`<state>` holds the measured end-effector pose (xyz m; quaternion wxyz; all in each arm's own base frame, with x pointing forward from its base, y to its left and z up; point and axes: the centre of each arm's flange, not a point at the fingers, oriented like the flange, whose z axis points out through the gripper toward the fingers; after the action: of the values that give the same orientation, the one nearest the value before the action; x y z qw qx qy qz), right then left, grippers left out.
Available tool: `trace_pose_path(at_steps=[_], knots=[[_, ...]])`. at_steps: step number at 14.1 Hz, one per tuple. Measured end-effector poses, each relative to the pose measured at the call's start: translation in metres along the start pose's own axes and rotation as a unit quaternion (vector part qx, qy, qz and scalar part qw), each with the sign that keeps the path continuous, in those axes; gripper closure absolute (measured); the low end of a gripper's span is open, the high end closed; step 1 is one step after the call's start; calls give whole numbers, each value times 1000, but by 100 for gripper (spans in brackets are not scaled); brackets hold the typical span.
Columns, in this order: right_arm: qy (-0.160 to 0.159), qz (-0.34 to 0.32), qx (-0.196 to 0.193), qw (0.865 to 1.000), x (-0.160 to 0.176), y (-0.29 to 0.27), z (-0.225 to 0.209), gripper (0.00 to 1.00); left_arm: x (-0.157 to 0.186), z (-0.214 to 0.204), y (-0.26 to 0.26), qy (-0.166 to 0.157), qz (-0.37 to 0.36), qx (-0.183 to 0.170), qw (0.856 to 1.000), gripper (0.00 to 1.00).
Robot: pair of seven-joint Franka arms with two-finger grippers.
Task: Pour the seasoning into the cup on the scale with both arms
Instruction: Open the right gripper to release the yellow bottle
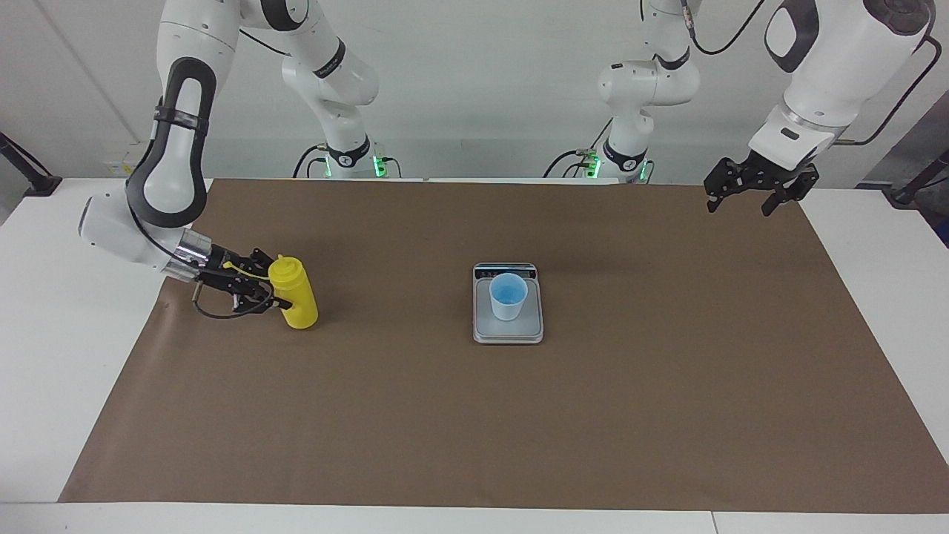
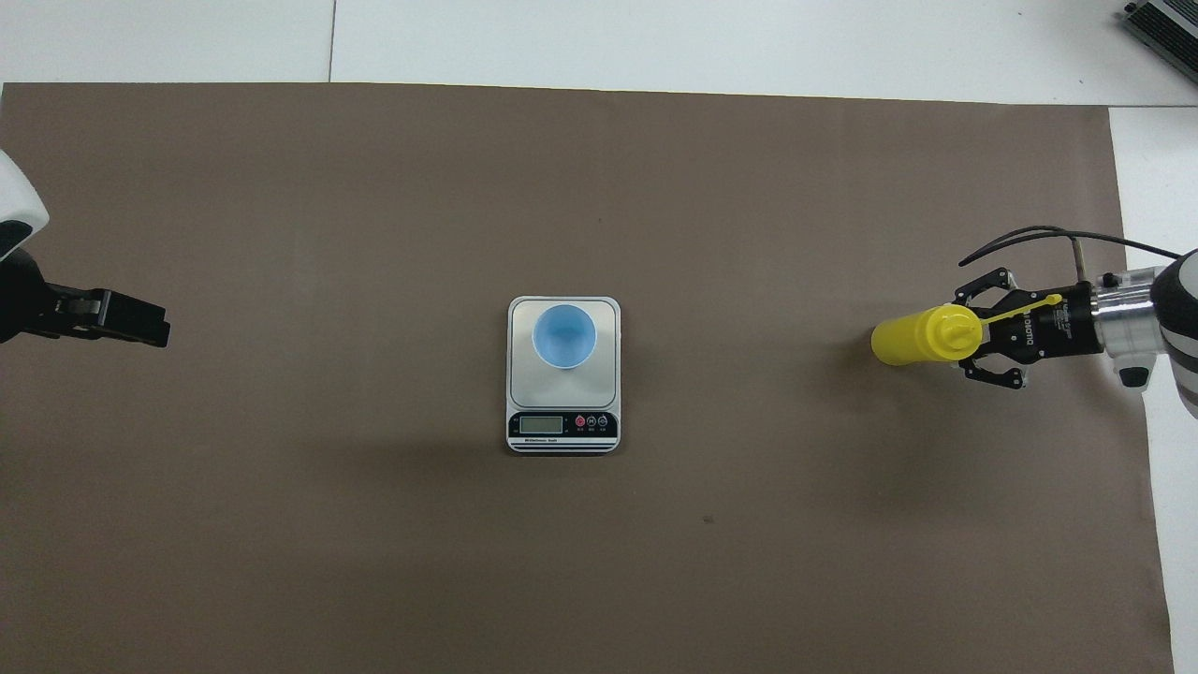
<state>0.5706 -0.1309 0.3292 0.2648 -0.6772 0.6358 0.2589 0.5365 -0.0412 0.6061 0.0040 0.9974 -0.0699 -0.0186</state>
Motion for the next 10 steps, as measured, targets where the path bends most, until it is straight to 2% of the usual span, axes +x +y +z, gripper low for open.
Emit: trace_pose_path(at_steps=[1, 3, 5, 8, 9, 10], knots=[[0, 0, 1, 1000, 0, 0, 0, 48, 0, 0, 0, 0, 0, 0, 1000, 0], [2, -2, 3, 1000, -1, -1, -2, 26, 0, 0, 0, 0, 0, 0, 1000, 0], [5, -3, 8, 1000, -2, -2, -7, 9, 0, 0, 0, 0, 0, 0, 1000, 0], [30, -6, 22, 999, 3, -2, -19, 4, 0, 0, 0, 0, 0, 0, 1000, 0], [46, -11, 23, 999, 5, -2, -24, 0, 0, 0, 0, 0, 0, 0, 1000, 0], [67, -18, 23, 997, 7, -2, -28, 0, 0, 0, 0, 0, 0, 0, 1000, 0]])
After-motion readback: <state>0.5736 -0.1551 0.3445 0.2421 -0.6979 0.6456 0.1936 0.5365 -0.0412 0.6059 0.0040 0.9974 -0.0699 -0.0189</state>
